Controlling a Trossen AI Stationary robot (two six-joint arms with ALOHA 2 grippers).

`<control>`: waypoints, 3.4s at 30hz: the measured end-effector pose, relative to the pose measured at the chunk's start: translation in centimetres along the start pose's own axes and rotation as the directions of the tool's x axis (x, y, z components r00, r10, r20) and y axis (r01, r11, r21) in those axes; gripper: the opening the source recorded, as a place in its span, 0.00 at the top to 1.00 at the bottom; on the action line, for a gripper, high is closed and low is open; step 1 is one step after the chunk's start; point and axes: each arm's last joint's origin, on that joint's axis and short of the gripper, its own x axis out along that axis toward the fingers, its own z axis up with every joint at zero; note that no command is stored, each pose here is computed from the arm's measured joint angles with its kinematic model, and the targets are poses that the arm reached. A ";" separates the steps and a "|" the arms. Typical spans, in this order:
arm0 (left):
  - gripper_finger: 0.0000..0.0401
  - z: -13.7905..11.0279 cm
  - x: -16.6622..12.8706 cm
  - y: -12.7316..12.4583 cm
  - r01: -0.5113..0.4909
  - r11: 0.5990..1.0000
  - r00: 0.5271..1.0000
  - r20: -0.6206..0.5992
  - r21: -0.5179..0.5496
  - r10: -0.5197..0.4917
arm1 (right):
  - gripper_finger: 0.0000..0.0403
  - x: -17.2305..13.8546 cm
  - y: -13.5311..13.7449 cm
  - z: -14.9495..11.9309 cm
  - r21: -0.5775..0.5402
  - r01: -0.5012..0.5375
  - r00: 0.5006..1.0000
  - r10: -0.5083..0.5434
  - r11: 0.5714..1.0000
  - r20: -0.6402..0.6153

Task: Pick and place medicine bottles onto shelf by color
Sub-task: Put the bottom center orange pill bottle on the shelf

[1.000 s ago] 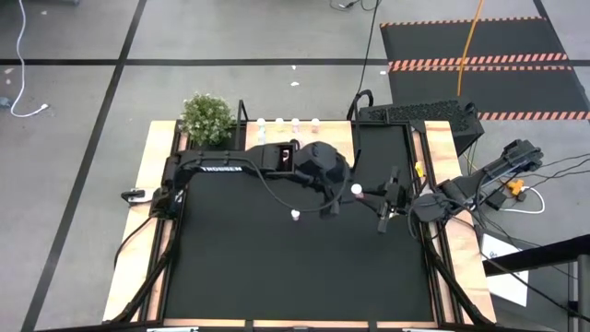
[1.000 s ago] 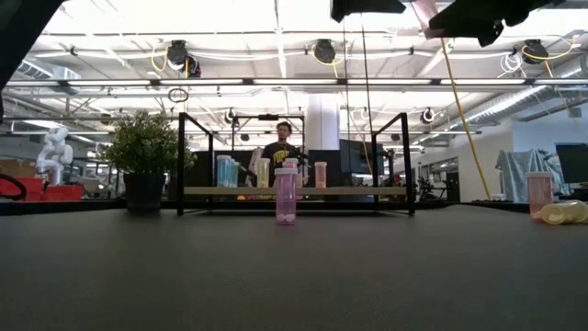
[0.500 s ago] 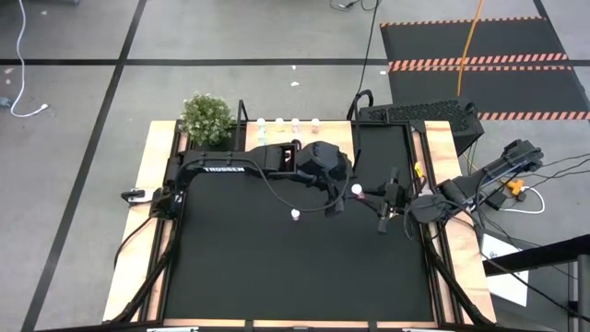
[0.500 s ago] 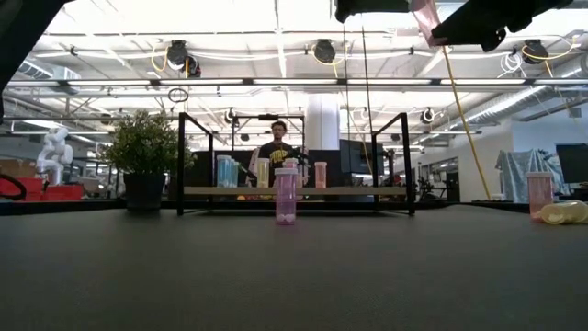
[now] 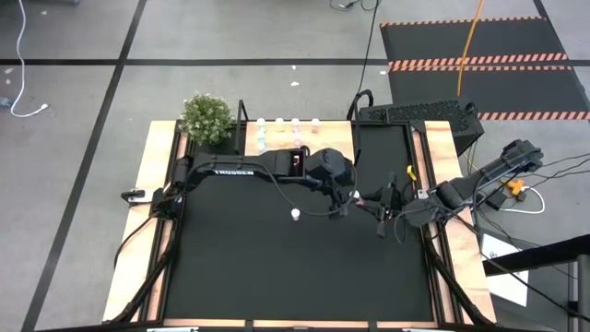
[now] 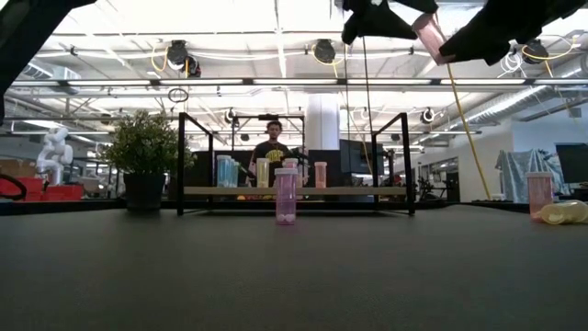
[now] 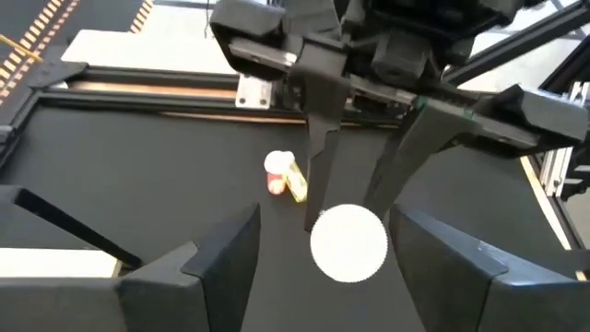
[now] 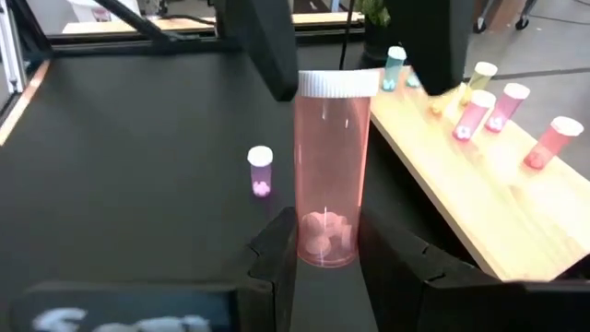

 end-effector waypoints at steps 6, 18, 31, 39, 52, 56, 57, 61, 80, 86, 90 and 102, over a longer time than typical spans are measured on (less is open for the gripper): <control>0.48 0.0 0.0 -0.1 0.015 1.000 1.000 -0.002 0.002 -0.015 | 0.76 0.0 0.0 0.0 0.009 -0.001 1.000 0.001 1.000 0.004; 0.63 -0.1 0.0 0.1 0.032 0.999 0.999 -0.011 -0.002 -0.032 | 0.76 0.0 0.0 0.0 0.017 -0.001 1.000 0.001 1.000 0.004; 0.67 -0.2 0.0 0.3 0.029 1.000 0.999 -0.021 0.011 -0.029 | 0.75 0.0 0.0 0.0 0.032 0.003 1.000 -0.003 0.999 0.004; 0.67 0.0 -1.6 3.5 -0.021 1.000 0.998 -0.059 -0.016 0.020 | 0.55 -0.1 -0.5 -0.7 0.084 0.083 0.996 -0.080 0.993 -0.041; 0.67 -3.3 -4.6 17.0 -0.268 0.961 0.928 -0.285 -0.070 0.238 | 0.40 -0.2 -0.6 -0.7 0.197 0.086 0.996 -0.080 0.977 -0.038; 0.67 -5.4 -3.8 20.2 -0.315 0.943 0.896 -0.359 -0.106 0.259 | 0.41 -0.2 -0.6 -0.8 0.188 0.094 0.995 -0.087 0.978 -0.046; 0.67 -5.5 -3.7 20.8 -0.326 0.939 0.896 -0.352 -0.109 0.270 | 0.41 -0.2 -0.7 -0.8 0.188 0.098 0.995 -0.091 0.977 -0.044; 0.67 -6.8 -2.5 22.3 -0.364 0.926 0.872 -0.386 -0.103 0.300 | 0.41 -0.3 -0.9 -0.7 0.187 0.125 0.992 -0.120 0.974 -0.038; 0.67 -8.4 1.1 21.6 -0.399 0.917 0.828 -0.422 0.019 0.369 | 0.41 0.1 -2.0 -0.5 0.180 0.179 0.984 -0.174 0.967 -0.046; 0.67 -8.6 1.0 22.0 -0.404 0.914 0.822 -0.433 0.015 0.371 | 0.41 0.1 -2.0 -0.5 0.185 0.178 0.984 -0.172 0.966 -0.046; 0.67 -8.6 1.0 22.0 -0.404 0.914 0.822 -0.431 0.017 0.372 | 0.41 0.1 -2.0 -0.5 0.192 0.178 0.984 -0.172 0.965 -0.046; 0.67 -8.9 1.6 21.6 -0.368 0.930 0.831 -0.447 0.008 0.332 | 0.41 0.1 -2.0 -0.5 0.190 0.179 0.984 -0.173 0.965 -0.046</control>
